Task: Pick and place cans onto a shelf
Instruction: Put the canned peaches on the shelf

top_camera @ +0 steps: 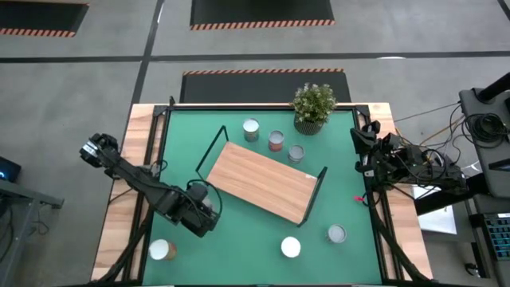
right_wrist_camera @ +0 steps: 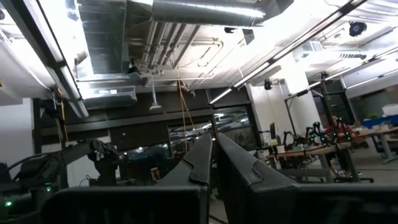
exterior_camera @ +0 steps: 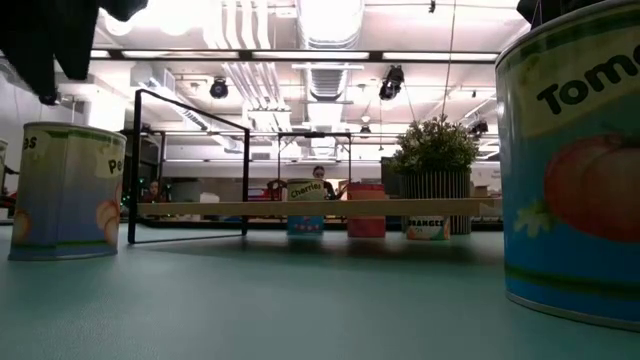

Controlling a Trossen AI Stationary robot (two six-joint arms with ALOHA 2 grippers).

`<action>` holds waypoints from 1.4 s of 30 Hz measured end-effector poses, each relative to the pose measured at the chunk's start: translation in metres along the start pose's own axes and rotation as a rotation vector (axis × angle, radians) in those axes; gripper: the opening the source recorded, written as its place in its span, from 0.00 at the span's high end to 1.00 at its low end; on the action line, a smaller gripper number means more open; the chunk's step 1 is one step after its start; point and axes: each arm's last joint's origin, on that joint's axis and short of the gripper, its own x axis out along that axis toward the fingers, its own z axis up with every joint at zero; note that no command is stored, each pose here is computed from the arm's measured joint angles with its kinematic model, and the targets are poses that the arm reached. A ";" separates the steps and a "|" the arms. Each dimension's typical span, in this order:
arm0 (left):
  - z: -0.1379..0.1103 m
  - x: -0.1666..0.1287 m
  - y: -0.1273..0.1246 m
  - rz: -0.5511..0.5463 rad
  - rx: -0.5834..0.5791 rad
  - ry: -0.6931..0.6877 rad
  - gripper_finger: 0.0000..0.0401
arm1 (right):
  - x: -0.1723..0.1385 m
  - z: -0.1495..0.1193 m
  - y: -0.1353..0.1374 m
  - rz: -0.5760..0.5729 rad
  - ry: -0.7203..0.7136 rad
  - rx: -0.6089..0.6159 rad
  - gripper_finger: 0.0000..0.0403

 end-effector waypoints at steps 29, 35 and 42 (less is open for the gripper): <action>0.007 0.023 -0.001 0.093 -0.019 -0.121 0.11 | 0.001 0.002 0.000 0.001 0.026 -0.046 0.97; 0.007 0.028 0.000 0.135 -0.007 -0.134 0.11 | 0.001 0.002 0.000 0.001 0.026 -0.047 0.97; 0.006 0.033 -0.002 0.145 -0.004 -0.145 0.11 | 0.001 0.002 0.000 0.001 0.026 -0.050 0.97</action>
